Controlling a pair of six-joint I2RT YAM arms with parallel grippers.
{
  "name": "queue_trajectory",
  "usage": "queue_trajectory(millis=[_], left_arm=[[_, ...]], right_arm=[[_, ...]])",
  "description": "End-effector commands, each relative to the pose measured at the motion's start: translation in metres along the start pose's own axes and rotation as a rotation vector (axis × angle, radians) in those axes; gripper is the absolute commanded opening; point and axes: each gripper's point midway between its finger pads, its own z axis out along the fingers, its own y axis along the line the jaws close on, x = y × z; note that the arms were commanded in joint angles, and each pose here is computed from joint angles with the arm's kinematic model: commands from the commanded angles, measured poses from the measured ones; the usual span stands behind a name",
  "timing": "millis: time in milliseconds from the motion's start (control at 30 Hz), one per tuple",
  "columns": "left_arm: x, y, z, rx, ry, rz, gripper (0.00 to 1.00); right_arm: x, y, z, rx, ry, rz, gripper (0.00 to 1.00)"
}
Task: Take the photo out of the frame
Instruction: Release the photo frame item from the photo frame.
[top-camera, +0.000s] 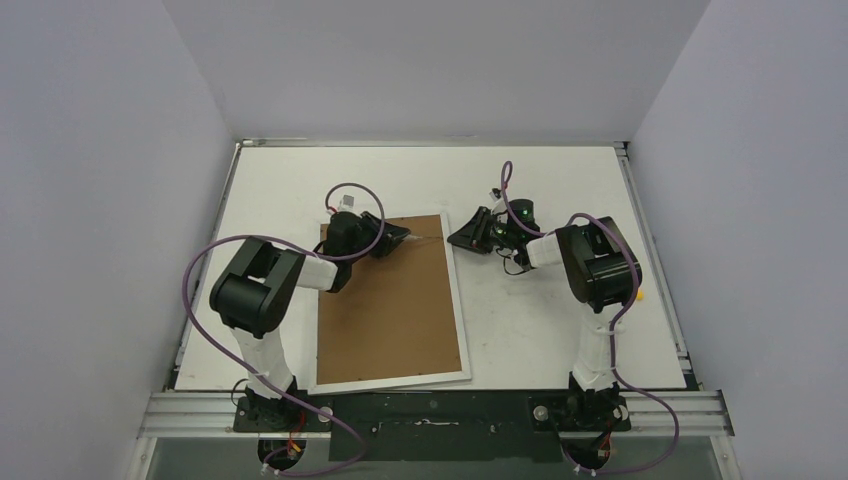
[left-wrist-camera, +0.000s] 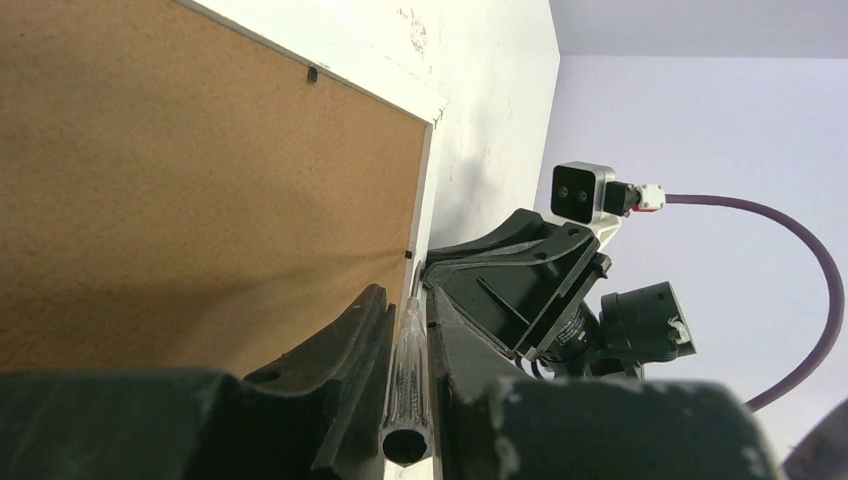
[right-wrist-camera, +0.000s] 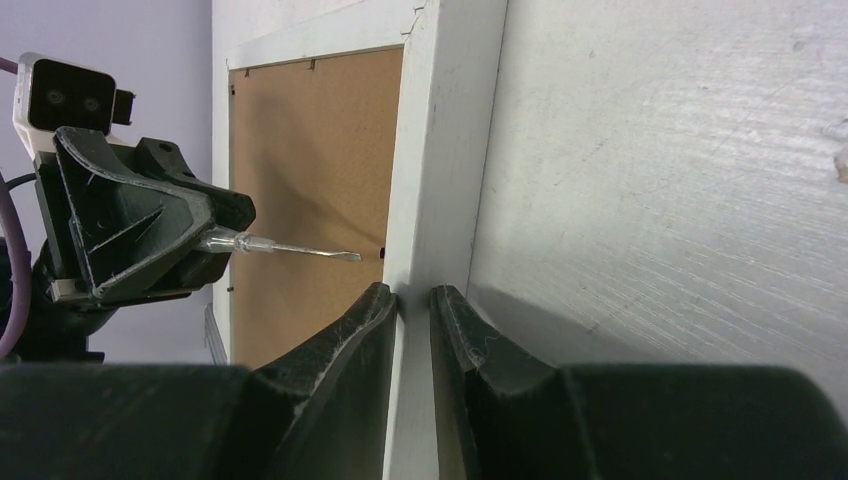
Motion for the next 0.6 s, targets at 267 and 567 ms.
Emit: queue_trajectory(millis=[267,567], left_arm=[[-0.004,-0.01,0.01,0.026,-0.022,0.029,0.0],[-0.004,-0.001,0.015,-0.007,-0.009,0.033,0.0]], right_arm=[[0.007,0.015,0.011,-0.054,0.028,-0.049,0.2],[0.007,0.015,0.012,-0.055,0.031,-0.051,0.2]])
